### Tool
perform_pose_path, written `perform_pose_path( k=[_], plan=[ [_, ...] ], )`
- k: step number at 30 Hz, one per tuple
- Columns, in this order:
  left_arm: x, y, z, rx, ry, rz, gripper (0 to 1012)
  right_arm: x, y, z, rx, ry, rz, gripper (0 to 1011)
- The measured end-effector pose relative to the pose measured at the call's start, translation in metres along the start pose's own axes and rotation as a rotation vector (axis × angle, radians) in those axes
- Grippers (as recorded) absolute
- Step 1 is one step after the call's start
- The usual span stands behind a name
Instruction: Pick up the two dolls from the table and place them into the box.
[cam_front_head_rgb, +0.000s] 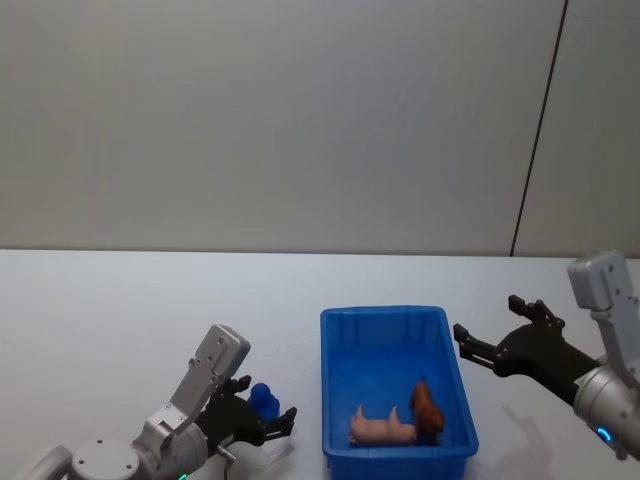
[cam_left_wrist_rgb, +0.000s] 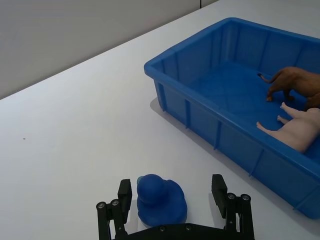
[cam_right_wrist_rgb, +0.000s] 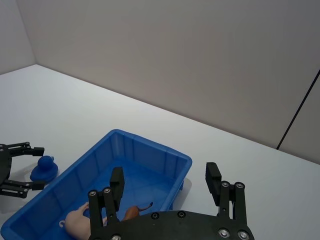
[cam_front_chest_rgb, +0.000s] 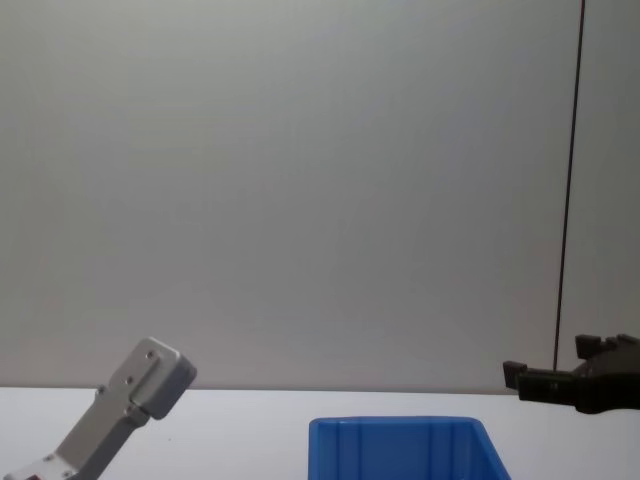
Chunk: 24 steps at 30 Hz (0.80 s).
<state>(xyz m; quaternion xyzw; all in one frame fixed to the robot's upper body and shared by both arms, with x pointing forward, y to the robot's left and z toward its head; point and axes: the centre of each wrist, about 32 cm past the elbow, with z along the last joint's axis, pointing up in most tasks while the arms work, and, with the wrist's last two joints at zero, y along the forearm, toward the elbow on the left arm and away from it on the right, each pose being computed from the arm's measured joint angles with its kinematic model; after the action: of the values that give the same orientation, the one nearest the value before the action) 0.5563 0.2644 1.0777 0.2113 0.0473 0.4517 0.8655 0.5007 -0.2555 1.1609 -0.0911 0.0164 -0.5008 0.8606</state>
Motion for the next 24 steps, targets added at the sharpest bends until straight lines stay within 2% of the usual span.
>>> perform_pose_path(
  k=[5,9,15,19,20,22,24],
  plan=[
    [0.0008,-0.0024,-0.0011,0.007,-0.005,-0.003,1003,0.0,0.0,0.0,0.0,0.0,0.0,1001],
    [0.0017,-0.0042,-0.0021,0.014,-0.009,-0.005,965,0.0,0.0,0.0,0.0,0.0,0.0,1001],
    [0.0027,-0.0066,-0.0051,0.025,-0.015,-0.011,783,0.0,0.0,0.0,0.0,0.0,0.0,1001],
    [0.0034,-0.0076,-0.0071,0.028,-0.018,-0.013,679,0.0,0.0,0.0,0.0,0.0,0.0,1001],
    [0.0036,-0.0077,-0.0074,0.028,-0.019,-0.013,679,0.0,0.0,0.0,0.0,0.0,0.0,1001],
    [0.0037,-0.0079,-0.008,0.028,-0.02,-0.013,569,0.0,0.0,0.0,0.0,0.0,0.0,1001],
    [0.0038,-0.0081,-0.0087,0.028,-0.021,-0.015,535,0.0,0.0,0.0,0.0,0.0,0.0,1001]
  ],
)
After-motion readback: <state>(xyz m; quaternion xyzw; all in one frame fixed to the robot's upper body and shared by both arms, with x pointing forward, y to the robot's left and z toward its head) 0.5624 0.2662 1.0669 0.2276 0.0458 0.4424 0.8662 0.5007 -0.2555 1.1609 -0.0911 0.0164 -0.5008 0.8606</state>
